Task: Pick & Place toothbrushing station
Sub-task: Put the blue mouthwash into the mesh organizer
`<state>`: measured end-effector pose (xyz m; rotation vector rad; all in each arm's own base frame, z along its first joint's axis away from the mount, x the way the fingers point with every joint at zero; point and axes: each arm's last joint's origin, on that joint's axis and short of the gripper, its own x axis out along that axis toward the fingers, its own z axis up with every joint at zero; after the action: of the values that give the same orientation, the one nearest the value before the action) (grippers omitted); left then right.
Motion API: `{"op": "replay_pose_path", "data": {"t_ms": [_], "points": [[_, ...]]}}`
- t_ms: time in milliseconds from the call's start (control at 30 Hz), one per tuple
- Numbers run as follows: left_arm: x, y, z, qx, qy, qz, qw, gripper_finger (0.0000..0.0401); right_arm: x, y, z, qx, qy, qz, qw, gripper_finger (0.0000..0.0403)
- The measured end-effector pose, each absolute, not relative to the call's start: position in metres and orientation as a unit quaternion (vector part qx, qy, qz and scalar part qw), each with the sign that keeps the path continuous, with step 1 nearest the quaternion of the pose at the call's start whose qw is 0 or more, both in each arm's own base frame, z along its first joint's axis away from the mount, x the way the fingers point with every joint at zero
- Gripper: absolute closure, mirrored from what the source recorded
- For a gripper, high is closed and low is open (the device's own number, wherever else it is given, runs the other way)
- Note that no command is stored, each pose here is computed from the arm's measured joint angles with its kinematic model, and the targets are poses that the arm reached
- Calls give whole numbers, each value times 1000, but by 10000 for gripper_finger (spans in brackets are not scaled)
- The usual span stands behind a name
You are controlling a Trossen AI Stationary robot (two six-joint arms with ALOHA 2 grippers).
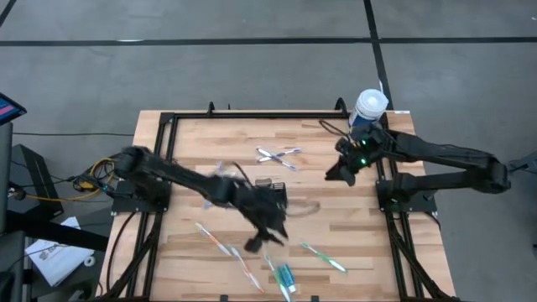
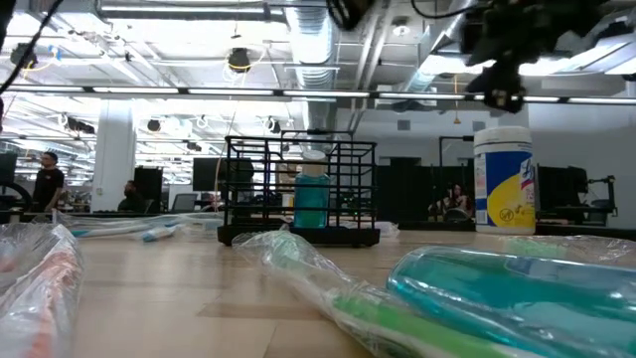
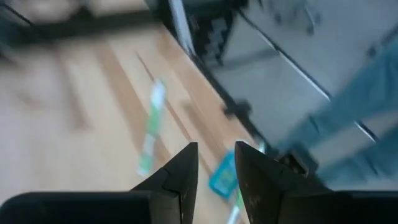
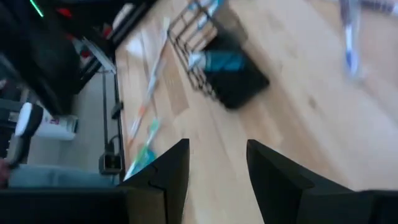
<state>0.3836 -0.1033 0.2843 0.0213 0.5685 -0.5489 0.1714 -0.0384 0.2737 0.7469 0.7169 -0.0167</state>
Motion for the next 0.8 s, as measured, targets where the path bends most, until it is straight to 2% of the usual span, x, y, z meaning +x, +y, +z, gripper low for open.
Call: {"op": "replay_pose_path", "data": {"t_ms": [167, 333, 467, 600, 700, 800], "points": [[326, -57, 361, -6, 189, -171, 967, 301, 164, -10, 277, 409, 372, 0, 833, 253], [262, -27, 395, -11, 164, -33, 986, 301, 180, 50, 286, 460, 353, 56, 813, 253], [225, -20, 400, -25, 152, 29, 988, 301, 185, 107, 268, 509, 387, 17, 769, 253], [208, -21, 392, -23, 155, 55, 986, 301, 196, 160, 248, 563, 383, -18, 732, 253], [209, -20, 376, 5, 189, 71, 979, 301, 221, 191, 247, 585, 354, -23, 729, 253], [211, -19, 356, 25, 267, 76, 960, 301, 257, 214, 248, 586, 346, -38, 731, 253]]}}
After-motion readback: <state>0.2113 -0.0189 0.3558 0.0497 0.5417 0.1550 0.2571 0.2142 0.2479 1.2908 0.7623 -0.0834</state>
